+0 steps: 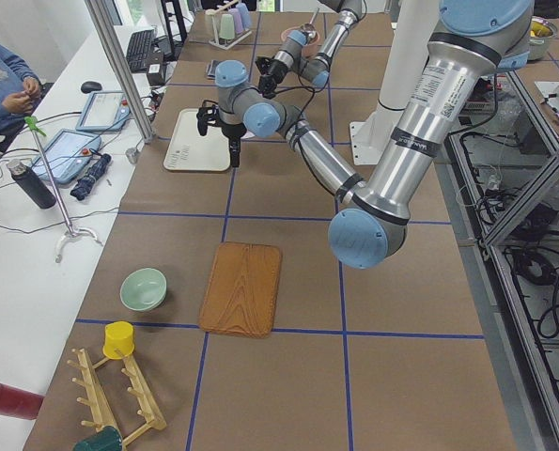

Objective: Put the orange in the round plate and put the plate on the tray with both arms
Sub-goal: 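Lift the plate with the right gripper and carry it onto the cream bear tray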

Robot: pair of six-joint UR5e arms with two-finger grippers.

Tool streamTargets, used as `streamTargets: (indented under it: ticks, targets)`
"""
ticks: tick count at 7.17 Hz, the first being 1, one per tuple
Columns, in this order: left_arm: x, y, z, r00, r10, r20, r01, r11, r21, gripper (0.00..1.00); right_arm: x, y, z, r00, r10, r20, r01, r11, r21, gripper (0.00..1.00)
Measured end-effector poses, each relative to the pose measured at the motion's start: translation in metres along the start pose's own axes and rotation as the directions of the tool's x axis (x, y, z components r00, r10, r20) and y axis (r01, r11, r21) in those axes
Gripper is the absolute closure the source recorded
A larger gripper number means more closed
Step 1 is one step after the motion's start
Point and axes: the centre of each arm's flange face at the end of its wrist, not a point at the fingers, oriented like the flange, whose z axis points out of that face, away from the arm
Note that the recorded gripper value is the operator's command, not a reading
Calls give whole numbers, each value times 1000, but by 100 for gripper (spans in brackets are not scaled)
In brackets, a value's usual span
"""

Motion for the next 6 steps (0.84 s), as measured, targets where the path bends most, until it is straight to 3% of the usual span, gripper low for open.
streamTargets:
  ticks: [2, 3, 6]
  targets:
    - [-4, -2, -9, 1000, -7, -2, 7, 1000, 15, 3, 1, -17, 40, 997, 58, 53, -67, 980, 187, 100]
    - [-6, 1, -16, 1000, -10, -1, 10, 1000, 19, 3, 5, -25, 58, 997, 57, 50, -68, 963, 260, 100]
    - [-4, 5, -22, 1000, -17, 8, 16, 1000, 17, 3, 3, -31, 119, 998, 55, -28, -36, 887, 459, 100]
